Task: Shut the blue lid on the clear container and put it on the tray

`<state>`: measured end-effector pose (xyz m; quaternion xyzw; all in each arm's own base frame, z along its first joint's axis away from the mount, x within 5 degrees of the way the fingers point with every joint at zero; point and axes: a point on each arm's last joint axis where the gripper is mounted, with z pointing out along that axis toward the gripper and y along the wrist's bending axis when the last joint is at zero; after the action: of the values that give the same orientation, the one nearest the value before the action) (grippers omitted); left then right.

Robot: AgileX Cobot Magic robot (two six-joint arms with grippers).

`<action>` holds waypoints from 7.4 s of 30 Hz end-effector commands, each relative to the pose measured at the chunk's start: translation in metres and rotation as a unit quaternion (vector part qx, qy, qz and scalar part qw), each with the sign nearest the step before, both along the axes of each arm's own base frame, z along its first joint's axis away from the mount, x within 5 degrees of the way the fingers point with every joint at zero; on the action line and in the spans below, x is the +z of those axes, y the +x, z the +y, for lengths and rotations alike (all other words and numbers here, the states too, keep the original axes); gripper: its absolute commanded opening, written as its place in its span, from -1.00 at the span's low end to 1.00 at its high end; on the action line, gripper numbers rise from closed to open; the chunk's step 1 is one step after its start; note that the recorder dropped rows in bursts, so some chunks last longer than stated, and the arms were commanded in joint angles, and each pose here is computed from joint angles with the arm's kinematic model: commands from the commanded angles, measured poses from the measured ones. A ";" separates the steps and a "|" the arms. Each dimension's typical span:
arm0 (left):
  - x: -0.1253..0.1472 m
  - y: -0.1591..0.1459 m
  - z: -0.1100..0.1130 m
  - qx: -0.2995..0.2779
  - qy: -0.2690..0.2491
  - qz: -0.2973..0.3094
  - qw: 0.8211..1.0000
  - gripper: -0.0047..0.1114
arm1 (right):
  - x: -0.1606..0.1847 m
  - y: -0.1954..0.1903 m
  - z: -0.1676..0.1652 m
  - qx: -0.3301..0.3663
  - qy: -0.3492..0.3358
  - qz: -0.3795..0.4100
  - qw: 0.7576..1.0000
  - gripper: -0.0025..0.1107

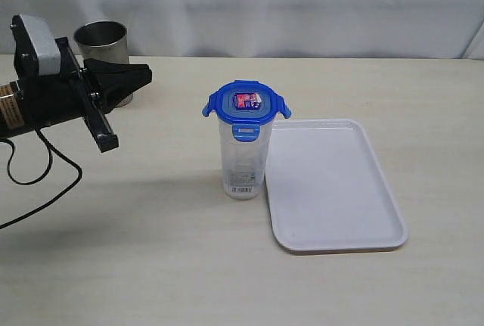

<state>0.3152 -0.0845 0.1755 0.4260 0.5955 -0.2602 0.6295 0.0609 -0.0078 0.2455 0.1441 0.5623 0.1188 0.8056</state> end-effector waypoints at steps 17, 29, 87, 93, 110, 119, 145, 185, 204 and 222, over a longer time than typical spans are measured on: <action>-0.023 0.015 -0.009 0.026 0.095 0.034 0.995 -0.92 | -0.011 0.215 0.059 0.296 -0.148 0.362 0.872 -0.88; -0.106 0.035 0.011 -0.118 0.044 0.152 0.980 -0.92 | -0.014 0.218 0.041 0.325 -0.149 0.341 0.869 -0.88; -0.119 0.040 -0.112 -0.146 -0.003 0.101 0.984 0.50 | -0.117 0.262 0.056 0.448 0.025 0.440 0.778 -0.88; -0.129 0.043 -0.113 -0.143 -0.005 0.112 0.983 0.50 | -0.111 0.271 0.061 0.439 0.020 0.414 0.797 -0.88; -0.129 0.044 -0.113 -0.139 -0.008 0.111 0.984 0.50 | -0.129 0.297 0.086 0.466 0.049 0.417 0.779 -0.88; -0.129 0.044 -0.113 -0.139 -0.008 0.111 0.984 0.50 | -0.145 0.308 0.104 0.482 0.053 0.424 0.765 -0.88; -0.127 0.047 -0.115 -0.118 -0.019 0.108 0.987 0.50 | -0.145 0.298 0.138 0.519 0.038 0.435 0.735 -0.88; -0.128 0.048 -0.111 -0.116 -0.021 0.115 0.986 -0.92 | -0.148 0.295 0.124 0.511 -0.001 0.473 0.717 -0.88; -0.128 0.048 -0.089 -0.153 0.010 0.120 0.981 -0.92 | 0.014 0.271 0.094 0.449 -0.085 0.390 0.799 -0.21; -0.128 0.048 -0.089 -0.152 0.011 0.118 0.981 -0.92 | 0.090 0.278 0.167 0.082 -0.293 0.362 0.881 -0.31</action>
<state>0.3633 -0.1733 0.0477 0.4763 0.5936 -0.4024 0.5088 0.3338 0.1714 0.3369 -0.1654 0.7781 0.0216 0.6056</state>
